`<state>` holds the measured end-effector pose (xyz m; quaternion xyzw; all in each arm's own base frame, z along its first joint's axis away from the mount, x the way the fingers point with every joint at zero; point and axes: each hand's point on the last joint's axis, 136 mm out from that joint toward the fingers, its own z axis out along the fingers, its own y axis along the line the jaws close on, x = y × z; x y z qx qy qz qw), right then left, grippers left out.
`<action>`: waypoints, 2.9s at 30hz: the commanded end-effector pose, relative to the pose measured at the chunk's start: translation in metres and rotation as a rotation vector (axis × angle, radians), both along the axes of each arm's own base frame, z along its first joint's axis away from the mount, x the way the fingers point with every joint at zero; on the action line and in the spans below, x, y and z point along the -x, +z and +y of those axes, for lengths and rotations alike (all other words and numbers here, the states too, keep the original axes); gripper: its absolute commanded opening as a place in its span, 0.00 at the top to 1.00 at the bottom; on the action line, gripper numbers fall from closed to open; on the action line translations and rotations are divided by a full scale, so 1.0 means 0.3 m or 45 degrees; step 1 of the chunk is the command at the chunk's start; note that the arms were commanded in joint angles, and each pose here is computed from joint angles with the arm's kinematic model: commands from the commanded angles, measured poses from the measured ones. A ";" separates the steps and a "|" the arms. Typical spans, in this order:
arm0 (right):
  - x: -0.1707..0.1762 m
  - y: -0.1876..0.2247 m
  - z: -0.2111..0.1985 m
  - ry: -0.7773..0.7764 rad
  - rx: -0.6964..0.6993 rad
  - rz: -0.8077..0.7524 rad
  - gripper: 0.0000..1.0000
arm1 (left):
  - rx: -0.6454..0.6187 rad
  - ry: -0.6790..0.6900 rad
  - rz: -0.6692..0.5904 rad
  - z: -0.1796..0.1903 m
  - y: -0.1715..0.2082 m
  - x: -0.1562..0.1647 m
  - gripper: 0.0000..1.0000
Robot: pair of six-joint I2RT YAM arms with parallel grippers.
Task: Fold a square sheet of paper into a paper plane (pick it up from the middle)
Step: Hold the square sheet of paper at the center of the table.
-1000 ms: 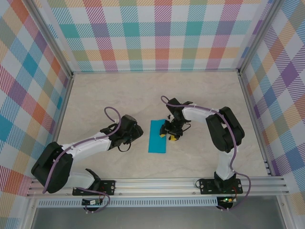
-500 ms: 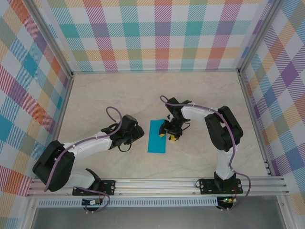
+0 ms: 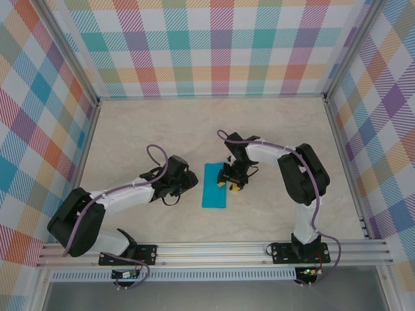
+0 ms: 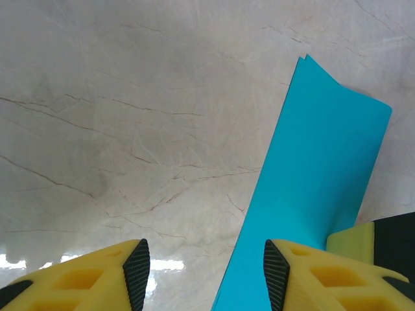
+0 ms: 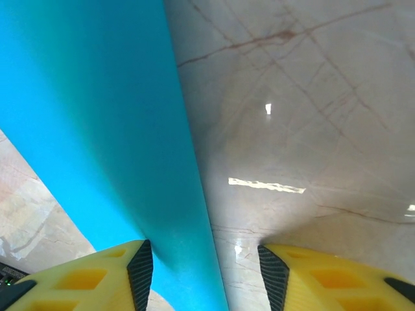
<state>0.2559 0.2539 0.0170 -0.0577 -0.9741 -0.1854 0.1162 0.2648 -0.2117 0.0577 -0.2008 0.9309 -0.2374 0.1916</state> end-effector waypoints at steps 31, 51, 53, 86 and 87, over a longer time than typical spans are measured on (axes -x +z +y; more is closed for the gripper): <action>0.031 -0.122 -0.125 -0.087 0.249 0.071 0.50 | 0.031 -0.043 -0.025 -0.047 0.030 -0.017 0.48; 0.025 -0.140 -0.149 -0.018 0.308 0.066 0.49 | 0.041 -0.060 -0.018 -0.058 0.024 -0.016 0.49; 0.025 -0.140 -0.152 -0.012 0.318 0.067 0.49 | 0.058 -0.068 -0.022 -0.067 0.027 -0.019 0.50; 0.054 -0.170 -0.159 -0.035 0.317 0.103 0.49 | -0.045 -0.254 0.159 -0.224 -0.119 -0.043 1.00; 0.055 -0.171 -0.161 -0.037 0.319 0.105 0.49 | -0.048 -0.258 0.163 -0.224 -0.125 -0.041 1.00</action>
